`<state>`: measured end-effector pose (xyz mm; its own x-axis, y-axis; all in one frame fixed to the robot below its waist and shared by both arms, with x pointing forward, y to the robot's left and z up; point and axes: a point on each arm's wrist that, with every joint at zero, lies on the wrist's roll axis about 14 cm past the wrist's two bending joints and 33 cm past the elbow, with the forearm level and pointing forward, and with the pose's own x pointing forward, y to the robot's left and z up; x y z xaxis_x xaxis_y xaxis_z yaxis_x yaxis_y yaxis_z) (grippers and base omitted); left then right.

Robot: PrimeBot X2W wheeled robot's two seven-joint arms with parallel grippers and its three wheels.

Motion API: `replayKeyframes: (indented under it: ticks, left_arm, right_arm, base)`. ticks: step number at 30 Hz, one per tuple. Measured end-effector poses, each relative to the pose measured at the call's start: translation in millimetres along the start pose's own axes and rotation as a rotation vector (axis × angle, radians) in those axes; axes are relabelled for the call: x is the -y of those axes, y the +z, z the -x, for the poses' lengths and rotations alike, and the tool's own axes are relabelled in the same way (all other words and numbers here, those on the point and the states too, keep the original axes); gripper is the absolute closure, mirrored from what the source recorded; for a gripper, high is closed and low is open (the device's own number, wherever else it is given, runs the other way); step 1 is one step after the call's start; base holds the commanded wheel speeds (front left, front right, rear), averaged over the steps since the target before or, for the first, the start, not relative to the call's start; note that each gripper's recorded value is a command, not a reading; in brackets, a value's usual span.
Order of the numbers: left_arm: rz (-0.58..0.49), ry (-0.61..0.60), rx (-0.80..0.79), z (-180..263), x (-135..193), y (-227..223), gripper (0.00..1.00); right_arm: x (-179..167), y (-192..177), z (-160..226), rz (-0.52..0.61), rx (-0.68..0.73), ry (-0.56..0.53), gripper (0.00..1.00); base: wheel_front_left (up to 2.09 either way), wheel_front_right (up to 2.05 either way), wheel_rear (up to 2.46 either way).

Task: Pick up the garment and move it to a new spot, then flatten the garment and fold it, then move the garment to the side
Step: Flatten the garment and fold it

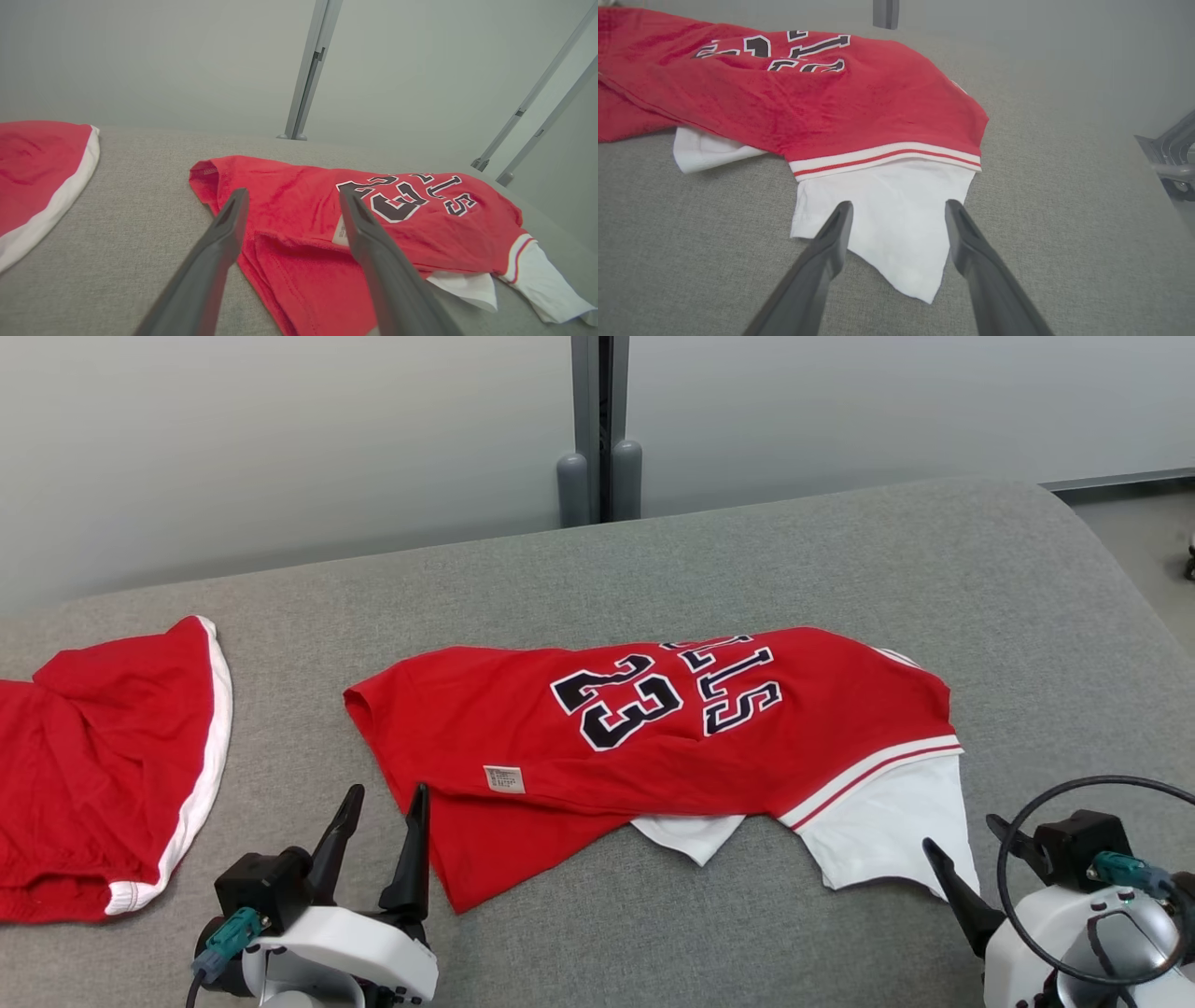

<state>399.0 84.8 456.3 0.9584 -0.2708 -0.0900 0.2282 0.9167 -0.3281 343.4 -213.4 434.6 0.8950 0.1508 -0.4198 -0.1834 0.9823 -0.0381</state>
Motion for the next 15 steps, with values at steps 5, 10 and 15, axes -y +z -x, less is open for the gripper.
replayKeyframes:
  ticks: [5, 10, 15]
  left_arm:
    - [0.005, -0.010, -0.001, -1.3, 4.2, -0.6, 0.00]
    - [-0.001, 0.000, -0.010, -2.2, -0.6, -2.6, 0.00]
    - [0.001, 0.004, -0.014, -2.9, -1.4, -3.6, 0.00]
  right_arm:
    - [6.5, 4.5, 5.7, -0.075, 0.059, -0.045, 0.00]
    - [19.2, 16.8, 7.4, -0.201, 0.162, -0.122, 0.00]
    - [16.6, 8.7, 4.7, -0.281, 0.165, -0.155, 0.00]
  base:
    - [0.00, 0.00, 0.00]
    - [0.00, 0.00, 0.00]
    - [0.00, 0.00, 0.00]
